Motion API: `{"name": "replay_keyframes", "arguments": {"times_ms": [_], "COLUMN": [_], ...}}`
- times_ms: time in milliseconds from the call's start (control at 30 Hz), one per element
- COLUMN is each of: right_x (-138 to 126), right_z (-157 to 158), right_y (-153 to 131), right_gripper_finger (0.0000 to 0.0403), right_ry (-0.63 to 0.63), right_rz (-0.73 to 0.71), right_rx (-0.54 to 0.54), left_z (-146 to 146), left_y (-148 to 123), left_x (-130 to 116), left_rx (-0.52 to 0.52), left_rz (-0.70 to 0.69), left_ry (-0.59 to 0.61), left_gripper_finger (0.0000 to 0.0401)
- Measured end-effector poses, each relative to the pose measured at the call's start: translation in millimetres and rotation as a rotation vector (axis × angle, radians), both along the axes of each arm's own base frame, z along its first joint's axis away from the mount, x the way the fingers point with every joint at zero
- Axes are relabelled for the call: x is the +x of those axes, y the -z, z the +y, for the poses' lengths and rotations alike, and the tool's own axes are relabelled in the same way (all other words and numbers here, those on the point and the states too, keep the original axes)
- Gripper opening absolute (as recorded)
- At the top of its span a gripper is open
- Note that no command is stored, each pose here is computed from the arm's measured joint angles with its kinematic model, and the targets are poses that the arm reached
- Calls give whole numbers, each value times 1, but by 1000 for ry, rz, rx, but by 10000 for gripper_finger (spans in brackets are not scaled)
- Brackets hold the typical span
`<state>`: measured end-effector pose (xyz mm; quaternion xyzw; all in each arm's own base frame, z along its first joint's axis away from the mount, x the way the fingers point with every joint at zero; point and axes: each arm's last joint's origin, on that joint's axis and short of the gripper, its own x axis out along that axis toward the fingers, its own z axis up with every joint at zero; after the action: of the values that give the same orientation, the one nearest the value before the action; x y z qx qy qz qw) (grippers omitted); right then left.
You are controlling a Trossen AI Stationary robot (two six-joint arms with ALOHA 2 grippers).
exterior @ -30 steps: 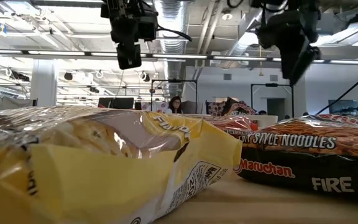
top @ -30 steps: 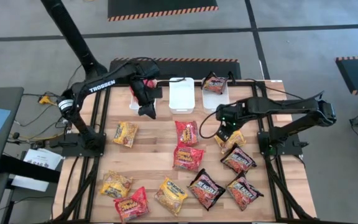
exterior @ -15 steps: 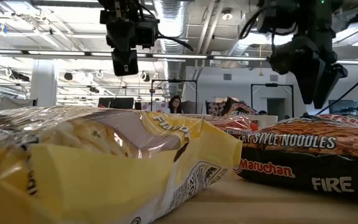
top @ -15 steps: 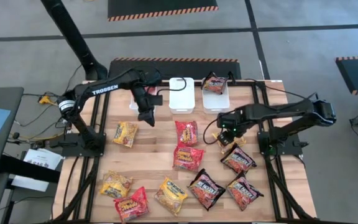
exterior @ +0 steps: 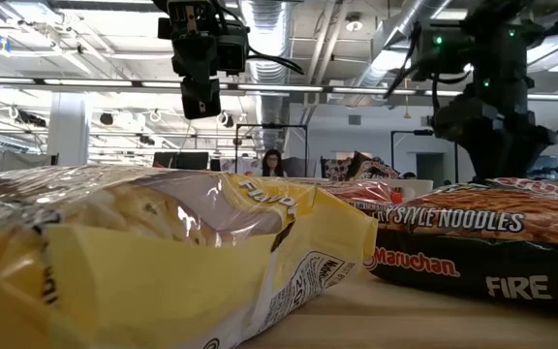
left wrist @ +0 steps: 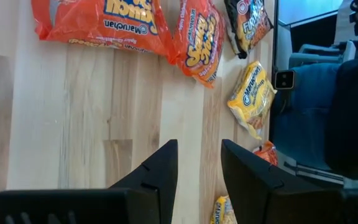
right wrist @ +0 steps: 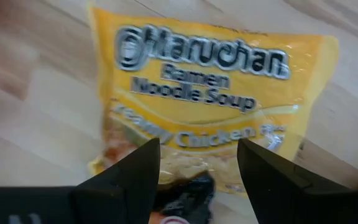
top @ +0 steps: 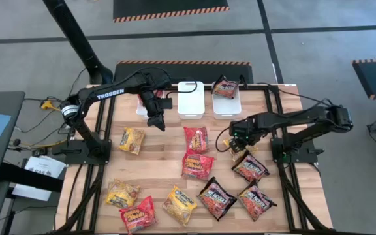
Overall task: Sort Maruchan noodles
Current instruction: Put the yellow noodle pack into the middle white bin
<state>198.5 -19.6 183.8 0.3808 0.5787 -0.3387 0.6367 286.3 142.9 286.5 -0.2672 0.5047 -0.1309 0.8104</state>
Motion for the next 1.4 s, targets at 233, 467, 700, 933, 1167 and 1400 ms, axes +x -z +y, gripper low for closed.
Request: {"name": "replay_keyframes", "arguments": {"times_ms": [233,467,700,933,1167,1400], "right_x": [8,14,15,20,39,53], "right_z": [-2,-2,-4,-3,-3,4], "right_y": [23,31,31,24,-2,-33], "right_gripper_finger": [240,207,69,16,3,2], "right_ry": [1,30,79,60,17,-17], "right_rz": [88,114,91,97,34,-30], "right_rx": [18,59,73,69,26,19], "left_z": [0,0,0,2,3,1], "left_y": [0,0,0,2,4,3], "left_x": [0,0,1,-1,-6,-5], "left_rx": [2,0,-7,64,132,96], "left_rz": [-2,5,15,82,170,128], "left_ry": [0,-12,-28,-79,-93,-52], "left_gripper_finger": [107,107,107,107,107,107]}}
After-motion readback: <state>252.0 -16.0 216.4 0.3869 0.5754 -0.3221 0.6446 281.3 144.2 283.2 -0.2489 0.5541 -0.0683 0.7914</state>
